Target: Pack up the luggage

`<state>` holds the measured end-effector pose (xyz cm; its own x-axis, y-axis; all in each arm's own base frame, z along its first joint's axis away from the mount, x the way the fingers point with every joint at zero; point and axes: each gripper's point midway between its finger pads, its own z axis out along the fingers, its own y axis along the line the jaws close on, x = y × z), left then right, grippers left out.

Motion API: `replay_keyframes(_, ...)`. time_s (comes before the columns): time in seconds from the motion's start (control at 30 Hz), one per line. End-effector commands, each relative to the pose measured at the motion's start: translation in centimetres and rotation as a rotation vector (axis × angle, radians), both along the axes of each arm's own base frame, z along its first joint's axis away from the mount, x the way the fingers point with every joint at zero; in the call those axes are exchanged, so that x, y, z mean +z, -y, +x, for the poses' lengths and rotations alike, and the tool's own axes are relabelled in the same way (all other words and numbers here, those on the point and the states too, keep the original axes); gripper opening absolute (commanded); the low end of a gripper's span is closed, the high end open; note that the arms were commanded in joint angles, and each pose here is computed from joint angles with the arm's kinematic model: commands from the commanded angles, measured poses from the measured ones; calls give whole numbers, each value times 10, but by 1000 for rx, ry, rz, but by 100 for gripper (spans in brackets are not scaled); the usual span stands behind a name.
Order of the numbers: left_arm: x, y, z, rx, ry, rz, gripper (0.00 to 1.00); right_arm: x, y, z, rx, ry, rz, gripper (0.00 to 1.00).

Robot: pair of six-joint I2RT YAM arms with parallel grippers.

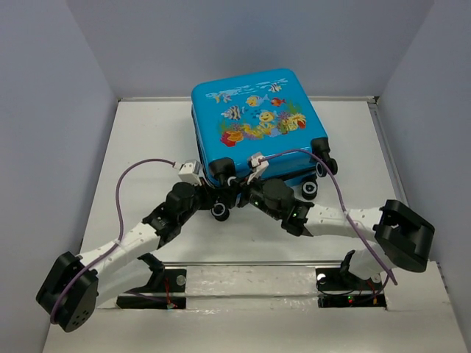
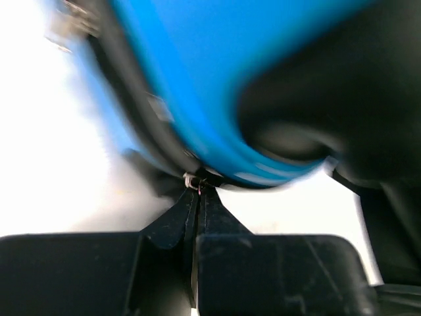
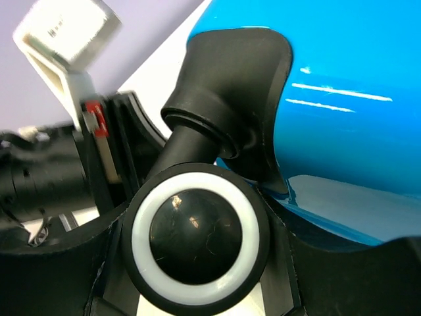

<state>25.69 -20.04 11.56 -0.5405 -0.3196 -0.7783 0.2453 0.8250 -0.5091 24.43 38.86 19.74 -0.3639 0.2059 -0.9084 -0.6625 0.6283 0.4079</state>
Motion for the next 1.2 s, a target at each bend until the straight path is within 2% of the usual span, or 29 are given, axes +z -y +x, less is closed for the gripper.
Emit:
replay_keyframes(0.0, 25, -63, 36, 364, 86, 96, 6, 32, 27, -5, -61, 42, 79, 7)
replay_keyframes(0.1, 3, -96, 37, 462, 1, 185, 6, 32, 45, -14, -62, 44, 40, 7)
replay_keyframes(0.23, 0, -124, 53, 544, -12, 158, 6, 32, 57, -30, -9, 36, -8, 7)
replay_keyframes(0.3, 24, -128, 73, 582, 59, 71, 6, 29, 59, -41, 41, 21, -21, 7)
replay_keyframes(0.37, 39, -132, 86, 619, 92, 61, 6, 29, 57, -46, 68, 10, -17, 7)
replay_keyframes(0.47, 61, -134, 115, 683, 99, 53, 6, 19, 46, -55, 112, -11, -29, 7)
replay_keyframes(0.53, 68, -129, 115, 680, 81, 17, 8, 17, 45, -55, 112, -19, -27, 7)
replay_keyframes(0.57, 76, -127, 112, 670, 95, 2, 15, 17, 43, -58, 121, -22, -27, 7)
replay_keyframes(0.6, 74, -129, 106, 675, 94, -14, 28, 19, 43, -58, 119, -22, -19, 7)
replay_keyframes(0.63, 75, -133, 97, 683, 93, -24, 57, 21, 43, -59, 122, -26, -18, 7)
replay_keyframes(0.67, 91, -137, 83, 684, 138, -69, 68, 23, 43, -59, 125, -27, -17, 11)
replay_keyframes(0.7, 100, -139, 74, 677, 162, -92, 78, 25, 44, -59, 119, -31, -21, 20)
replay_keyframes(0.73, 103, -142, 63, 669, 165, -94, 99, 23, 48, -60, 112, -48, -48, 44)
replay_keyframes(0.77, 131, -144, 45, 639, 238, -151, 99, 35, 49, -59, 109, -43, -41, 56)
replay_keyframes(0.8, 143, -145, 35, 616, 269, -158, 99, 34, 51, -65, 121, -53, -62, 74)
replay_keyframes(0.87, 162, -142, 12, 544, 311, -173, 99, 58, 60, -72, 133, -29, -24, 89)
replay_keyframes(0.9, 195, -143, -16, 484, 408, -214, 99, 83, 69, -77, 137, -3, -1, 100)
replay_keyframes(0.93, 206, -144, -19, 483, 428, -227, 99, 73, 71, -78, 137, -22, -38, 100)
replay_keyframes(0.97, 225, -142, -37, 428, 469, -222, 99, 101, 83, -80, 117, 19, 5, 100)
replay_keyframes(1.0, 231, -142, -45, 405, 479, -216, 99, 104, 92, -82, 110, 20, -9, 99)
replay_keyframes(1.03, 236, -141, -52, 381, 485, -205, 99, 102, 102, -85, 100, 12, -48, 79)
replay_keyframes(1.07, 240, -138, -61, 344, 481, -186, 99, 125, 117, -85, 64, 43, -16, 64)
replay_keyframes(1.1, 237, -134, -64, 314, 478, -169, 99, 122, 125, -87, 54, 35, -34, 64)
replay_keyframes(1.13, 239, -132, -70, 285, 475, -157, 99, 126, 136, -89, 36, 38, -59, 99)
replay_keyframes(1.17, 240, -132, -72, 285, 467, -160, 99, 132, 144, -89, 15, 46, -56, 100)
